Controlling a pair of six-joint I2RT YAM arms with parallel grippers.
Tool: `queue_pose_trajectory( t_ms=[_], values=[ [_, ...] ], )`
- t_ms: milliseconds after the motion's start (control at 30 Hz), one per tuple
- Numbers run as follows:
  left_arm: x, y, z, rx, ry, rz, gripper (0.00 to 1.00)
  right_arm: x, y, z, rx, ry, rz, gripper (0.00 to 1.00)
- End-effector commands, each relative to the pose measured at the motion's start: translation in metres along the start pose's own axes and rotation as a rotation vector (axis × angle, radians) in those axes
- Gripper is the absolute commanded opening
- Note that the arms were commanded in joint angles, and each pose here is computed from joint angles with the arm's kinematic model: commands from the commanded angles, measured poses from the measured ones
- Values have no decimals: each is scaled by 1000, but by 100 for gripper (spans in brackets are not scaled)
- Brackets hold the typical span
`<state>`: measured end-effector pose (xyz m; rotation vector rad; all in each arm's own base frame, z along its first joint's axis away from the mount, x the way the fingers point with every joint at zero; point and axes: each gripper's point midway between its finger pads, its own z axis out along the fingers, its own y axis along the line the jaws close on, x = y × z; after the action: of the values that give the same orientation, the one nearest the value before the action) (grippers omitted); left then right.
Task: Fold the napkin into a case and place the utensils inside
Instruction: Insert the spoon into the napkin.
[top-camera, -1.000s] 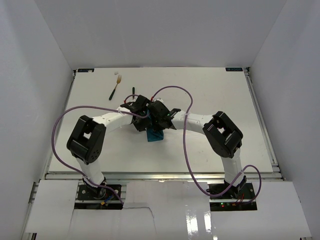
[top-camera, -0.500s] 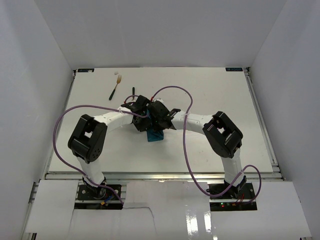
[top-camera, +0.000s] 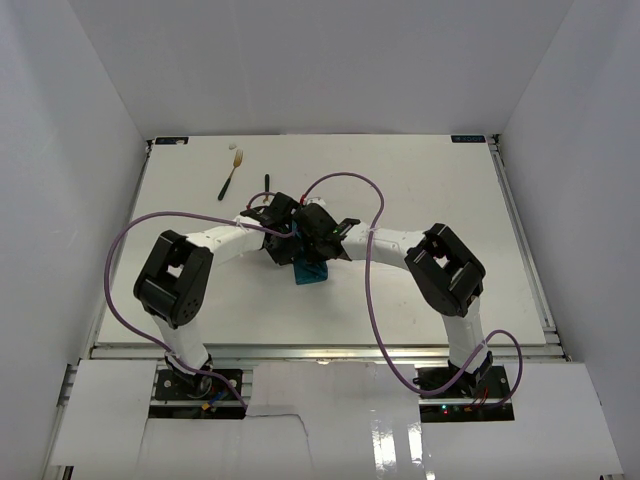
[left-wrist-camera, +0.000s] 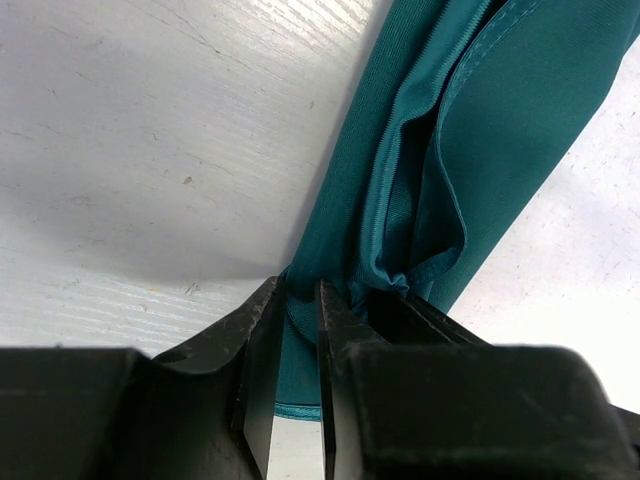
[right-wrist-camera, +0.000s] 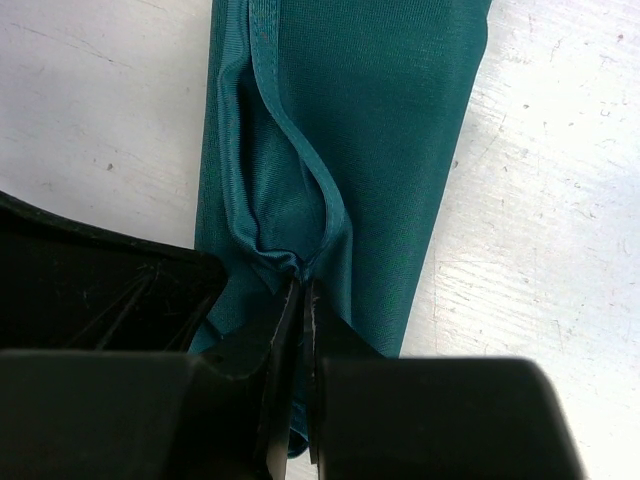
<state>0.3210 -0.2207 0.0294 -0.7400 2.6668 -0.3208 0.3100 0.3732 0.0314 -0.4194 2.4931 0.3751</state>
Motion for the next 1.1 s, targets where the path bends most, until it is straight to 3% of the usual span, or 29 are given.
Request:
queue_pose_trajectory(
  t_ms=[0,300,567,667,800,1067],
  values=[
    [30,19,-4,-60,69,57,31,-3,9,-7,-17,-17,-8,8],
    [28,24,-10,-99,79,96,35,0,7,-8,-10,-12,-9,8],
    [33,17,-10,-79,111,84,30,-1,9,-7,-12,-13,-12,8],
    [31,8,-12,-51,111,84,25,-1,9,-6,-12,-13,-12,8],
    [32,4,-14,-30,119,93,0,-3,8,-5,-9,-15,-9,8],
    [27,-4,-26,29,100,121,0,0,13,4,-17,-16,-4,8]
  ],
)
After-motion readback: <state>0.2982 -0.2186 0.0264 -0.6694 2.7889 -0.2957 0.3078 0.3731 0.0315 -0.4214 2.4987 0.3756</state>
